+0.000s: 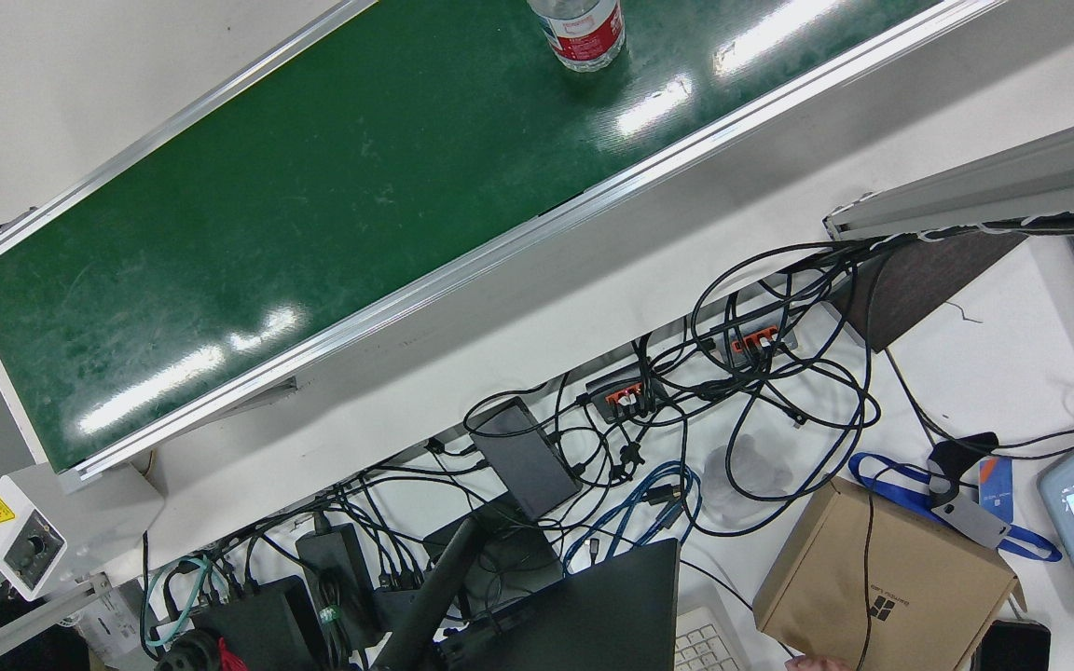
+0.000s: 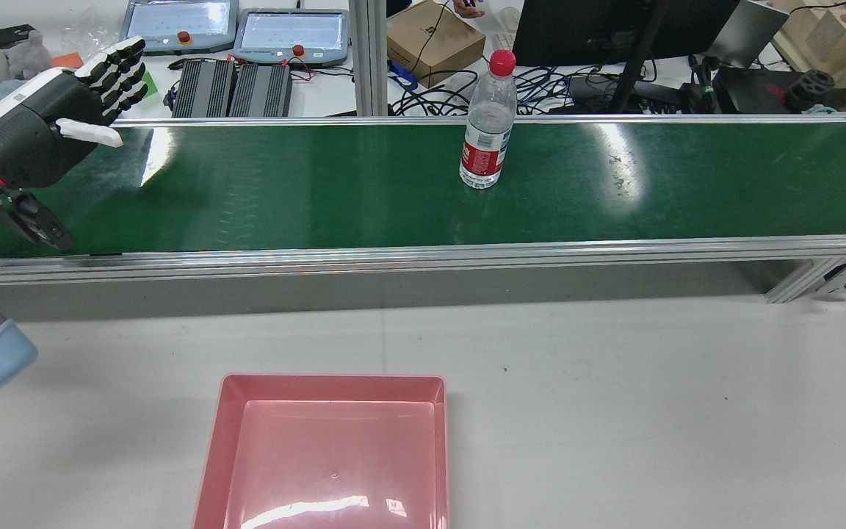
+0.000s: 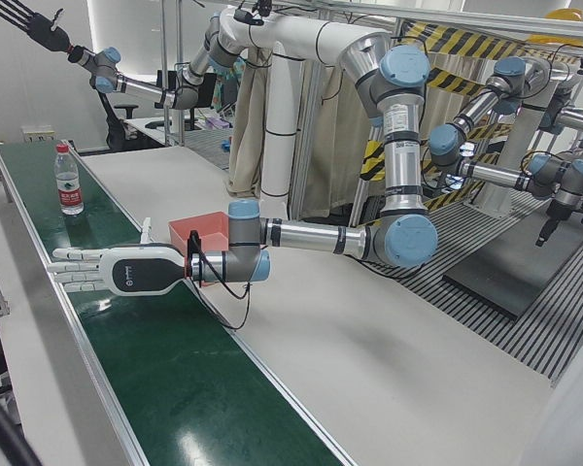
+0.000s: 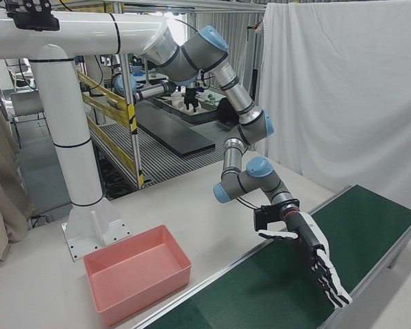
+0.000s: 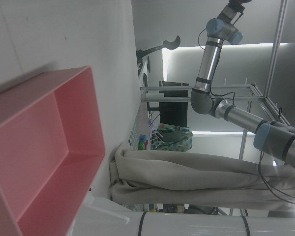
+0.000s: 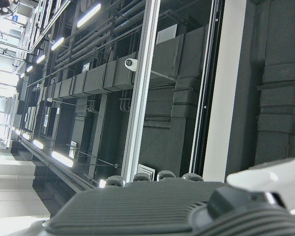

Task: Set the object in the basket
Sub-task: 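Move the left hand forward over the conveyor toward the approaching bottle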

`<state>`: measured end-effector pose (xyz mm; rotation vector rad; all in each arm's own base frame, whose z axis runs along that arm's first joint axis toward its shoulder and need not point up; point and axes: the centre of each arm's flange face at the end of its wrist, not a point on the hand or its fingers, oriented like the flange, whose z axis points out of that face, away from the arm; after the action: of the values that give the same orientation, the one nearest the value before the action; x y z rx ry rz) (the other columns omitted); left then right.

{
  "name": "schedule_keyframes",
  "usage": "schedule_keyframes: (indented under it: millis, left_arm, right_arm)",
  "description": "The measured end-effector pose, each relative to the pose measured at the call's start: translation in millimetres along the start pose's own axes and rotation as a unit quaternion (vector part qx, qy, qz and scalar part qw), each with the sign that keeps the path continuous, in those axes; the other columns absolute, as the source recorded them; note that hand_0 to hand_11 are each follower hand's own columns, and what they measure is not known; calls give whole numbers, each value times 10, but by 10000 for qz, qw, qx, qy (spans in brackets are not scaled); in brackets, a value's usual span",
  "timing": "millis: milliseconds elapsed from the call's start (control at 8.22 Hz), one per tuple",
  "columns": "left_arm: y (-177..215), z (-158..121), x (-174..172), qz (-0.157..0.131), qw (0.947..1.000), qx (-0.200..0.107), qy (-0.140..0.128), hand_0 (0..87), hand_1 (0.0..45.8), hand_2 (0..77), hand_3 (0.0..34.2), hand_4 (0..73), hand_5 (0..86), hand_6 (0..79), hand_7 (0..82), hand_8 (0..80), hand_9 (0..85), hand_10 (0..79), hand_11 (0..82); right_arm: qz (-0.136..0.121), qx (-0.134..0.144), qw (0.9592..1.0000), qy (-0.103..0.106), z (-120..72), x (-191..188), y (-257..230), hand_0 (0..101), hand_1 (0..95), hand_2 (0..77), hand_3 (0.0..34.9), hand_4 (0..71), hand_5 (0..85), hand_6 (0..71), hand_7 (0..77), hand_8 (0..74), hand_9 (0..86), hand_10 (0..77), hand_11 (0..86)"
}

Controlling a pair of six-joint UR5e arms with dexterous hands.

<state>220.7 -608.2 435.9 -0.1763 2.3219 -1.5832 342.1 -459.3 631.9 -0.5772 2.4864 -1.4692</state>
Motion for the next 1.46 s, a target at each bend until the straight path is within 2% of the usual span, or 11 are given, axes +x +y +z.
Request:
schedule_keyframes:
  millis: [122, 730, 851, 973, 1216, 1459]
  left_arm:
    - [-6, -3, 4, 38, 10000, 19, 3, 520, 54, 11, 21, 5, 125, 0, 5, 38, 11, 22, 49]
    - [7, -23, 64, 194, 9997, 50, 160, 522, 76, 5, 22, 5, 125, 0, 5, 33, 5, 33, 60]
    - [9, -23, 66, 280, 9994, 67, 214, 534, 98, 11, 23, 5, 125, 0, 5, 33, 5, 33, 71]
    - [31, -22, 77, 333, 9991, 60, 259, 533, 76, 5, 22, 5, 125, 0, 5, 33, 5, 33, 60]
    - [105, -32, 101, 360, 9989, 36, 290, 533, 87, 11, 16, 5, 114, 0, 5, 16, 5, 33, 55]
    - [132, -36, 92, 370, 9988, 51, 305, 533, 87, 5, 31, 5, 120, 0, 5, 16, 5, 22, 55]
  right_arm:
    - [0, 2, 10000, -1, -1, -1, -1, 3, 0, 11, 2, 5, 0, 0, 5, 0, 0, 5, 0]
    - [-1, 0, 10000, -1, 0, -1, 0, 3, 0, 11, 1, 5, 0, 0, 5, 0, 0, 5, 0]
    - [-1, 0, 10000, -1, 0, -1, 0, 3, 0, 11, 1, 5, 0, 0, 5, 0, 0, 5, 0]
    - [0, -1, 10000, -1, 0, -1, 0, 3, 0, 11, 1, 5, 0, 0, 5, 0, 0, 5, 0]
    - [0, -1, 10000, -1, 0, -1, 0, 2, 0, 11, 2, 5, 0, 0, 5, 0, 0, 5, 0]
    - [0, 2, 10000, -1, 0, -1, 0, 3, 0, 11, 1, 5, 0, 0, 5, 0, 0, 0, 0]
